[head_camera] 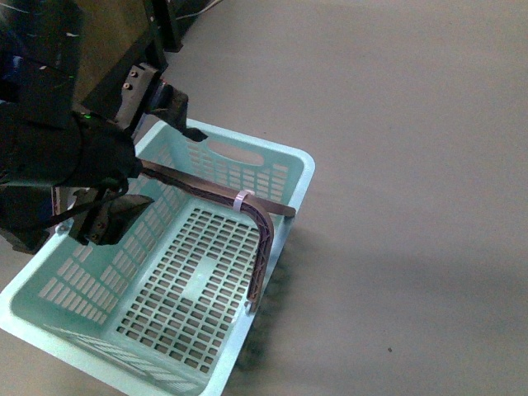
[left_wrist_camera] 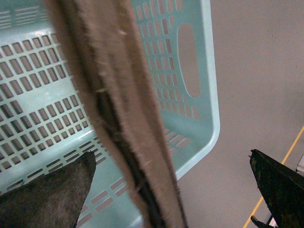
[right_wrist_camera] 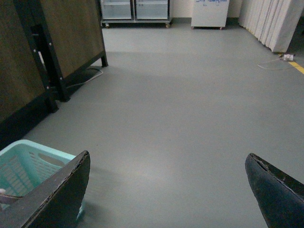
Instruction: Pick lemon and mango into basket
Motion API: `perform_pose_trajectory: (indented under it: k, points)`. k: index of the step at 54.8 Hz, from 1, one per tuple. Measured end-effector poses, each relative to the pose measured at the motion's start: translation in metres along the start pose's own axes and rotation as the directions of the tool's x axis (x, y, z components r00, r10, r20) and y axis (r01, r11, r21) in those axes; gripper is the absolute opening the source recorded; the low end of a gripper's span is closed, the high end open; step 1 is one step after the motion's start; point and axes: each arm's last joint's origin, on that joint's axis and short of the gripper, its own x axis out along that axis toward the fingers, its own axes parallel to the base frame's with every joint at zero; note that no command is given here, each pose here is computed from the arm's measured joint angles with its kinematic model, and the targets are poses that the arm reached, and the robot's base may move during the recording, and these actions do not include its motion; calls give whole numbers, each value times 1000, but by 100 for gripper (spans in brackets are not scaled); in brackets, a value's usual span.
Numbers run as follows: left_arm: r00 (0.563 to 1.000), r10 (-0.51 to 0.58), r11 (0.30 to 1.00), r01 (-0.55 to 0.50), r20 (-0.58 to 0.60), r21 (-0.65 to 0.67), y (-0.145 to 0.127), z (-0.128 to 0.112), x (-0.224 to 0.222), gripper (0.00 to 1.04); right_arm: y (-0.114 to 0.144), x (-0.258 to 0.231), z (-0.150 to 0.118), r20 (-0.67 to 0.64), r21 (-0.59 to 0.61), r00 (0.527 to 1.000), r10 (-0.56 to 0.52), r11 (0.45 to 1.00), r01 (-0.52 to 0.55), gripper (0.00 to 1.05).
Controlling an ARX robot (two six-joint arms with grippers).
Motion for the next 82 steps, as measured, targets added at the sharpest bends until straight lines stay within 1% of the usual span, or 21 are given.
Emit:
perform_pose_trajectory:
  k: [4,6,8,12,13,15,16,23,29,34,37,41,47,48,53,54,58,61,66,73,82]
  points:
    - [1000,4,1000,-4,-7,6,-5,-3,8,98,0,0,0,0,0,1000,0,1000,0,96]
    - [1000,11,1000,-11,-8,9,-6,-4,12,96,0,0,0,0,0,1000,0,1000,0,96]
    - [1000,21,1000,-21,-10,10,-6,-5,15,91,0,0,0,0,0,1000,0,1000,0,96]
    - [999,40,999,-40,-18,13,-5,-7,23,77,0,0,0,0,0,1000,0,1000,0,96]
    - [999,46,999,-45,-20,13,-4,-7,26,72,0,0,0,0,0,1000,0,1000,0,96]
    - [998,56,998,-56,-21,12,-3,-7,29,65,0,0,0,0,0,1000,0,1000,0,96]
    - [998,65,998,-65,-21,12,-2,-7,31,59,0,0,0,0,0,1000,0,1000,0,96]
    - [997,73,997,-73,-20,9,-2,-6,35,34,0,0,0,0,0,1000,0,1000,0,96]
    - [998,58,998,-57,-19,11,-3,-4,34,20,0,0,0,0,0,1000,0,1000,0,96]
    - [999,27,999,-28,-23,-37,-5,-1,30,11,0,0,0,0,0,1000,0,1000,0,96]
    - [1000,9,999,-10,-30,-35,-5,0,24,5,0,0,0,0,0,1000,0,1000,0,96]
    - [1000,-19,1000,19,-25,-13,-7,0,14,5,0,0,0,0,0,1000,0,1000,0,96]
    - [992,-124,991,124,-3,-52,-15,4,-31,4,0,0,0,0,0,1000,0,1000,0,96]
    - [989,-151,987,151,4,-61,-17,6,-45,4,0,0,0,0,0,1000,0,1000,0,96]
    - [975,-221,970,223,30,-102,-21,13,-86,4,0,0,0,0,0,1000,0,1000,0,96]
    - [969,-244,961,248,42,-121,-23,17,-101,4,0,0,0,0,0,1000,0,1000,0,96]
    - [949,-307,936,315,73,-158,-28,25,-134,4,0,0,0,0,0,1000,0,1000,0,96]
    - [923,-369,904,383,106,-190,-34,31,-166,4,0,0,0,0,0,1000,0,1000,0,96]
    - [884,-441,860,466,156,-209,-39,36,-206,4,0,0,0,0,0,1000,0,1000,0,96]
    - [861,-477,833,507,177,-222,-41,34,-232,4,0,0,0,0,0,1000,0,1000,0,96]
    - [843,-512,809,538,166,-237,-42,26,-264,4,0,0,0,0,0,1000,0,1000,0,96]
